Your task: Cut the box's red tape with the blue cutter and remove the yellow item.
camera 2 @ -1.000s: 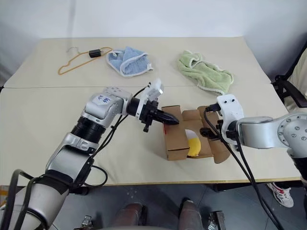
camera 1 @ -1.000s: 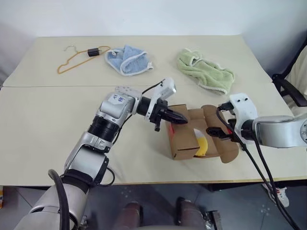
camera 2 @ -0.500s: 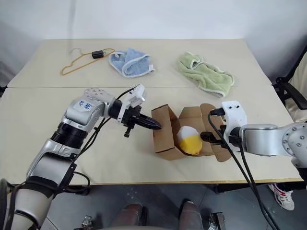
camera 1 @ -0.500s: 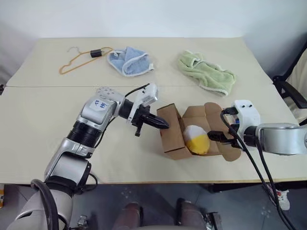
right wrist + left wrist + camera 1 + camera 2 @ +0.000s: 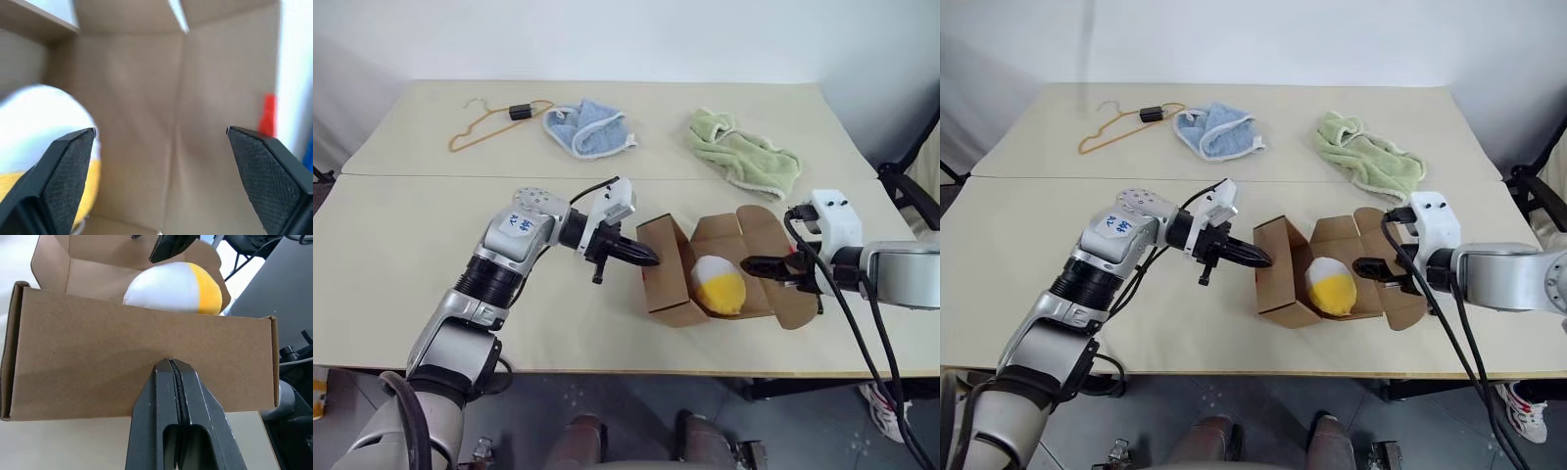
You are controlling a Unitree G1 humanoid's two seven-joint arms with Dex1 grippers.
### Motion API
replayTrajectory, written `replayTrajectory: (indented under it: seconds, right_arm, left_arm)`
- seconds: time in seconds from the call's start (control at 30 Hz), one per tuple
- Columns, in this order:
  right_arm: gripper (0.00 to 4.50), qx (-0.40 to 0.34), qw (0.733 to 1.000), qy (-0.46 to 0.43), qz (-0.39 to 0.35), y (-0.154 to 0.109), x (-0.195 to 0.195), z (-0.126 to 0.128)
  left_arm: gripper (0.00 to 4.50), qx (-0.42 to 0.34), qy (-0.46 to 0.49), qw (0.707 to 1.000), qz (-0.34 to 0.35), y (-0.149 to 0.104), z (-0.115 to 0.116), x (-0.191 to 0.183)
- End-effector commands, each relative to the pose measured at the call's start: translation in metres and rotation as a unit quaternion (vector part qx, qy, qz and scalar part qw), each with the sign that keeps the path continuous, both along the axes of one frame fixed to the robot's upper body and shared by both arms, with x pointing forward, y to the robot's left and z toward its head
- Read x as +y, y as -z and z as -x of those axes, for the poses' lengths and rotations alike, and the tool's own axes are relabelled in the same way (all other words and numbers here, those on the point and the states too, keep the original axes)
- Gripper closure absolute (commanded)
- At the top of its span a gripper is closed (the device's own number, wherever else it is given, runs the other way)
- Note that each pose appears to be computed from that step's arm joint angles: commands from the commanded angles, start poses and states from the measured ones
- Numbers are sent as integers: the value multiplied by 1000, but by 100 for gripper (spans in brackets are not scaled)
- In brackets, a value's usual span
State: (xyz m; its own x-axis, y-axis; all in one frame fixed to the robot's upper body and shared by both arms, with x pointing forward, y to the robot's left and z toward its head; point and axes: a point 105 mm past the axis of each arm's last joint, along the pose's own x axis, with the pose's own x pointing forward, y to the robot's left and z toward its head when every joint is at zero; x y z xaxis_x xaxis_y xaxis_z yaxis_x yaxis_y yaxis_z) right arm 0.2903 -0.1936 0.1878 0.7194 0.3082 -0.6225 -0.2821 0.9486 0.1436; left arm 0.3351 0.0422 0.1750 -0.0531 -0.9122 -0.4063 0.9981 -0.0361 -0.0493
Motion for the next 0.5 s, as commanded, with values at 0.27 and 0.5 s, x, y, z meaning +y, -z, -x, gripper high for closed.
replayTrajectory:
  seconds: [0.27,0.5]
  right_arm:
    - [2,5,1000,-16,-11,10,13,8]
    - [2,30,1000,-4,-8,31,4,11]
  left_arm:
    - [450,66,-57,991,-103,74,-2,21]
    - [450,70,-67,989,-110,82,-2,24]
